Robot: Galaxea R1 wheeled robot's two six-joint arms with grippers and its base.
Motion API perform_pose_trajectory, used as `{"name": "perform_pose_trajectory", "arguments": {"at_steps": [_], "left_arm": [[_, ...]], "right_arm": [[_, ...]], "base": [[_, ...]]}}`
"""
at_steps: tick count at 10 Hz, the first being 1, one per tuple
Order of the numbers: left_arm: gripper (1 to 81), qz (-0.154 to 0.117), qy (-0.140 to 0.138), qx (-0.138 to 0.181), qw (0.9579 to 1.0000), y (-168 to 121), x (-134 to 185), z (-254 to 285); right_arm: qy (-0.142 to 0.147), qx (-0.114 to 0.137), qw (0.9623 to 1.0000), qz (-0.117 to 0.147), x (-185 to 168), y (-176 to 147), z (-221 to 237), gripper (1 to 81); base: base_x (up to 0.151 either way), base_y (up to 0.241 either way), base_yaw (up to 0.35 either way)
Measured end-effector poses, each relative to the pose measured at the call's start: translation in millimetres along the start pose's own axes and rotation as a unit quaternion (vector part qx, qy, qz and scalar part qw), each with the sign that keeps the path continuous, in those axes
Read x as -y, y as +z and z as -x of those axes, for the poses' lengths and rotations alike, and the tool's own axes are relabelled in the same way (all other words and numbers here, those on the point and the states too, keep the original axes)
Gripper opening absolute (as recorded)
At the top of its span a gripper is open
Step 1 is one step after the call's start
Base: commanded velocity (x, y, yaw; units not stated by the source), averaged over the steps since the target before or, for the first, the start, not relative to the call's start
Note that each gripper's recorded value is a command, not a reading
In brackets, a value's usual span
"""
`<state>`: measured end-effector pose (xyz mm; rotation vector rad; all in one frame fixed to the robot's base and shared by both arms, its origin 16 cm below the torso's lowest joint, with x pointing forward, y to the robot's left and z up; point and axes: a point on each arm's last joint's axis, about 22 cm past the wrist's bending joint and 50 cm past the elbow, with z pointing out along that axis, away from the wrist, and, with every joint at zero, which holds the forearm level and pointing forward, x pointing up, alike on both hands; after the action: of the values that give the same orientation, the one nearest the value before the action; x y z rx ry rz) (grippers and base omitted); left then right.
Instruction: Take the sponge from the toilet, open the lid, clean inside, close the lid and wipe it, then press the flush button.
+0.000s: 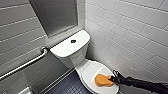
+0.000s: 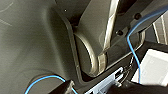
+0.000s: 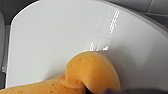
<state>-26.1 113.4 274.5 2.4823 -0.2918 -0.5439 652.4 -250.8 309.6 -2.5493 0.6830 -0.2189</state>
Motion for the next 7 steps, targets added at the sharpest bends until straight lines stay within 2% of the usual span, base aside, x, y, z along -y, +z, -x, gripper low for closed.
{"name": "perform_pose_trajectory", "arguments": {"at_steps": [4, 6, 7], "left_arm": [[81.1, 0.000, 0.000, 0.000, 1.0000, 0, 0, 0], [81.1, 0.001, 0.001, -0.001, 1.0000, 1, -2, -1], [81.1, 0.001, 0.001, -0.001, 1.0000, 1, -2, -1]], "right_arm": [[0.031, -0.013, 0.9994, -0.002, -66, -28, 22, 1.0], [0.045, -0.004, 0.9988, 0.019, -110, -59, 35, 1.0], [0.058, 0.007, 0.9971, 0.048, -148, -81, 47, 1.0]], "base": [[0.000, 0.000, 0.000], [0.000, 0.000, 0.000], [0.000, 0.000, 0.000]]}}
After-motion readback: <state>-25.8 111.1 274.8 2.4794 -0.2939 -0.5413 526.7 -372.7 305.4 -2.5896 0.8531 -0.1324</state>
